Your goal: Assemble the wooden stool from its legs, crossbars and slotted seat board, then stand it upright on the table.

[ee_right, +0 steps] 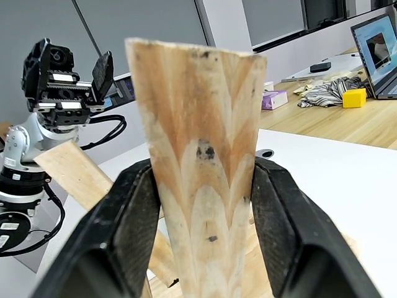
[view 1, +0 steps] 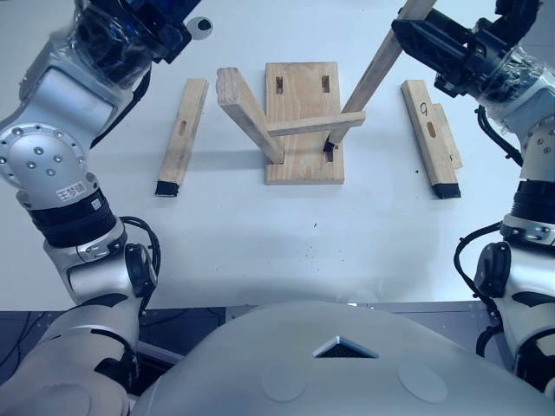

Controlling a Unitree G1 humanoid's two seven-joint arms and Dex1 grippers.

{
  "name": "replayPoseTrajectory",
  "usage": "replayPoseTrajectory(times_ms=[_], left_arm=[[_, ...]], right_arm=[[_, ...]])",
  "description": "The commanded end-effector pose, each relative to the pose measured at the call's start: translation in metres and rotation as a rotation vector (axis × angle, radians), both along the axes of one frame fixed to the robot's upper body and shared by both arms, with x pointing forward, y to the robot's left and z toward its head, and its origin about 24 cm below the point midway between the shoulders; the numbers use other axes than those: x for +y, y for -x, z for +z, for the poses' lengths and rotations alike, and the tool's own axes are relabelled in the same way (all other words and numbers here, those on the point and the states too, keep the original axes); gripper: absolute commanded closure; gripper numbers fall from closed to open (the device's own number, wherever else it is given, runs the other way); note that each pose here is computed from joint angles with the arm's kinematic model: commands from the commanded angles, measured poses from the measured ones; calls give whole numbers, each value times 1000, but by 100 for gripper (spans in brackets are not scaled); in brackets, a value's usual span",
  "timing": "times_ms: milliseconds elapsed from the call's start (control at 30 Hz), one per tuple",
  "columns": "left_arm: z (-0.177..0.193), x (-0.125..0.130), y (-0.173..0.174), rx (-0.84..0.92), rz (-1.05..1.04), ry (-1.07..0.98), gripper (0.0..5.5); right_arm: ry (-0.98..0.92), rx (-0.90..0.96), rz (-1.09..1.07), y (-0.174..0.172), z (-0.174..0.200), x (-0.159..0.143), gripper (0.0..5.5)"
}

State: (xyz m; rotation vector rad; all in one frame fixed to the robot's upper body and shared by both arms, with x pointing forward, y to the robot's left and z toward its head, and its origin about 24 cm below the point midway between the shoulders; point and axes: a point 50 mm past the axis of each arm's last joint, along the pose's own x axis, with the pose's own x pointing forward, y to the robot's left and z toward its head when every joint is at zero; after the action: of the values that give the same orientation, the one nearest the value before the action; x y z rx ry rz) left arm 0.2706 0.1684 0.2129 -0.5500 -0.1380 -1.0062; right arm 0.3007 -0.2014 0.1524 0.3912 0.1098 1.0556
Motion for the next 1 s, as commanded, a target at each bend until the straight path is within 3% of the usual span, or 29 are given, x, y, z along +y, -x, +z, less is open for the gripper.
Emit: replayPoseTrajectory(times_ms=[33,1000], left_arm=[[-3,1,0,2,19,-16,251],[-7,0,0,15,30,-7,251]], right_arm=[[29,44,18,4,-2,-3,343],[117,-60,99,7,27,-4,344]])
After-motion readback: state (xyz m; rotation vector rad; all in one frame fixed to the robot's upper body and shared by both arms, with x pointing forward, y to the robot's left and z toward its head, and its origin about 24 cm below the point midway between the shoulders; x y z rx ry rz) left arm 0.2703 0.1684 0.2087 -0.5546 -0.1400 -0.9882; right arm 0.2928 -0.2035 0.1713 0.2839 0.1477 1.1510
